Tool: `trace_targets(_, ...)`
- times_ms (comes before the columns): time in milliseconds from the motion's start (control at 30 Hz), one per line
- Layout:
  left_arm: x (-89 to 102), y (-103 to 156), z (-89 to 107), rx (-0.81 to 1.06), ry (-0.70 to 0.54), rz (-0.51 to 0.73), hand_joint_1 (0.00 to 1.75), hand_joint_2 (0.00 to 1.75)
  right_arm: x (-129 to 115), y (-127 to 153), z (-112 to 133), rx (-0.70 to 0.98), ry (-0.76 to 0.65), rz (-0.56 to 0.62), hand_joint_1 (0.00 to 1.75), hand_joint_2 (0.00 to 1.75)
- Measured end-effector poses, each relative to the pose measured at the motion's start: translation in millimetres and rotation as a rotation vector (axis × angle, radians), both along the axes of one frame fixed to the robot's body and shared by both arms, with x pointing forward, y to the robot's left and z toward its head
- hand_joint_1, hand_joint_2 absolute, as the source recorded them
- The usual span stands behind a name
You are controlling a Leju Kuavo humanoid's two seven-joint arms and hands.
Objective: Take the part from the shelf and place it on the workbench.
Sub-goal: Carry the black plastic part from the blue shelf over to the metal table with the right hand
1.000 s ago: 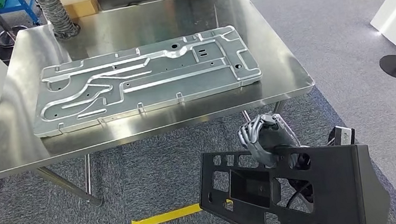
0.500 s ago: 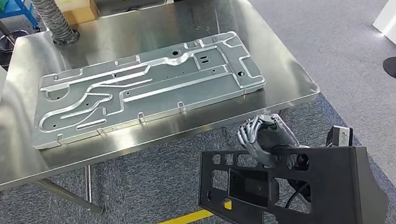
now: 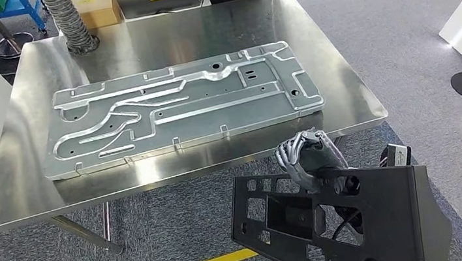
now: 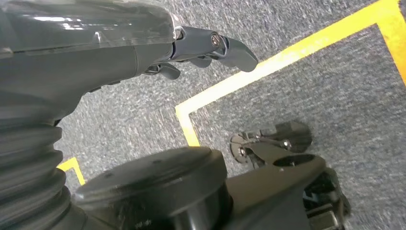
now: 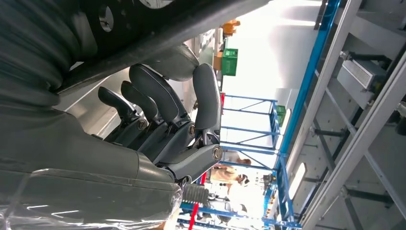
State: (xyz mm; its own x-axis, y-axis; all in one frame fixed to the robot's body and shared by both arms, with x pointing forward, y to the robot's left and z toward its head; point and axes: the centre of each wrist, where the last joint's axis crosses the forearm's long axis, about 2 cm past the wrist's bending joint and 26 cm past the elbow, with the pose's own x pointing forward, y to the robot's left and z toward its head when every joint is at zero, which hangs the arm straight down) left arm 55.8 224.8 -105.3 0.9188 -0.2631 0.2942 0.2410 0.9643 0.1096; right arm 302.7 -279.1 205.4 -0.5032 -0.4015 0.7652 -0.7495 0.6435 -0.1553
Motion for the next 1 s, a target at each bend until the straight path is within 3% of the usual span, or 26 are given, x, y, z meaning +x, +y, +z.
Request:
trace_targets(600,0.3,0,0.0,-0.015,-0.020,-0.010,0.00,1.75,4,-1,2,-0.005,0.003,-0.006,1.75,1.75)
trace_targets(733,2.4,1,0.2,-0.018,-0.027,-0.011,0.00,1.75,21,-3,20,-0.016,0.008,-0.007,1.75,1.75)
trace_targets(1000,1.6,1,0.1,-0.020,-0.032,-0.012,0.00,1.75,78,-13,92,0.036,0.003,0.019,1.75,1.75)
